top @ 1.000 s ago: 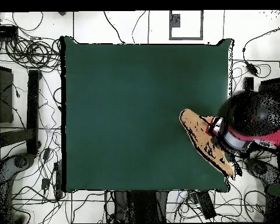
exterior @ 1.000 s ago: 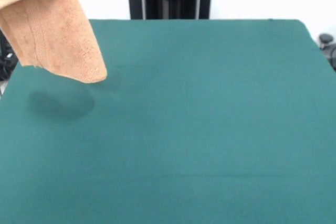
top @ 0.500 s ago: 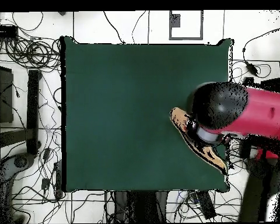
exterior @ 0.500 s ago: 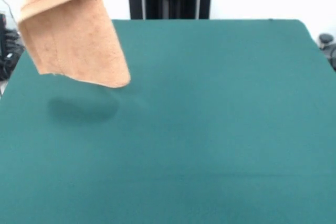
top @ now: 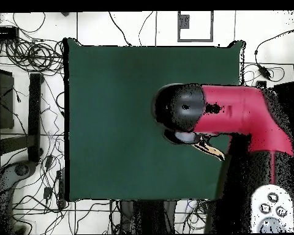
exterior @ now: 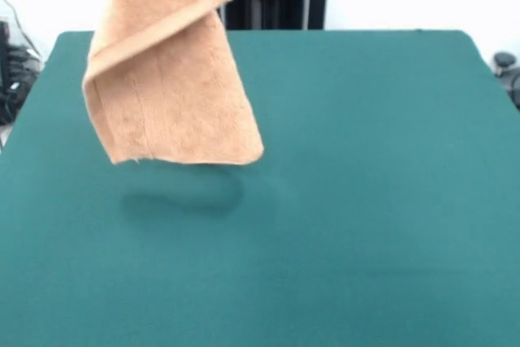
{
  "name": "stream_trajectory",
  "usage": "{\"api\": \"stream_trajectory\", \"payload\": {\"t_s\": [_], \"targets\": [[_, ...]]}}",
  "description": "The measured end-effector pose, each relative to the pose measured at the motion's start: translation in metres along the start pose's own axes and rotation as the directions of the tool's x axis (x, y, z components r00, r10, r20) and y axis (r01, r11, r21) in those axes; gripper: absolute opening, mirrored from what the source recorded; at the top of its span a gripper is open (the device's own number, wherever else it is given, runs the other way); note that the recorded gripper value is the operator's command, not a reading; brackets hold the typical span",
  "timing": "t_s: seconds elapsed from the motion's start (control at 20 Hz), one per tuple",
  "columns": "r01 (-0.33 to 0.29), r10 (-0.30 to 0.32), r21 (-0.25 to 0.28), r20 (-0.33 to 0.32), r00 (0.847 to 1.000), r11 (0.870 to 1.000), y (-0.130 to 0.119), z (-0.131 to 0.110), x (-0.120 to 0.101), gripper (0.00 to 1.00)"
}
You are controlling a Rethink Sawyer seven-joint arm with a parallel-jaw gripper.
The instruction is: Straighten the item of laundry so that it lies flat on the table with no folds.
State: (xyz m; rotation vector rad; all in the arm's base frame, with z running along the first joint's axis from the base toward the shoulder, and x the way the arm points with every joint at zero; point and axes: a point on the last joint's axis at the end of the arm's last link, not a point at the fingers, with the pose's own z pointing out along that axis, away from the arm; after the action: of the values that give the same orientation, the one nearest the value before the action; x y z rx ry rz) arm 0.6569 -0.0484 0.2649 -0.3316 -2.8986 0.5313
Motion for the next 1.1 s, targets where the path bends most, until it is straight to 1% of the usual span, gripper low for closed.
{"api": "stream_trajectory", "payload": {"t_s": [0.05,0.3,0.45,0.65,0.75,0.8,0.9,1.1], "targets": [[0.014,-0.014,0.008,0.021,1.0,1.0,0.007,0.0,0.0,0.0],[0.054,-0.057,0.043,0.071,0.996,0.998,0.03,0.005,0.002,0.0],[0.076,-0.08,0.054,0.095,0.992,0.996,0.045,0.012,0.004,0.0],[0.091,-0.098,0.062,0.111,0.989,0.994,0.054,0.019,0.007,0.0],[0.096,-0.103,0.07,0.115,0.988,0.993,0.057,0.024,0.01,0.0],[0.098,-0.107,0.078,0.119,0.987,0.992,0.06,0.03,0.014,0.0],[0.097,-0.106,0.083,0.121,0.987,0.992,0.062,0.032,0.015,0.0],[0.068,-0.085,0.117,0.151,0.985,0.991,0.079,0.039,0.027,0.0]]}}
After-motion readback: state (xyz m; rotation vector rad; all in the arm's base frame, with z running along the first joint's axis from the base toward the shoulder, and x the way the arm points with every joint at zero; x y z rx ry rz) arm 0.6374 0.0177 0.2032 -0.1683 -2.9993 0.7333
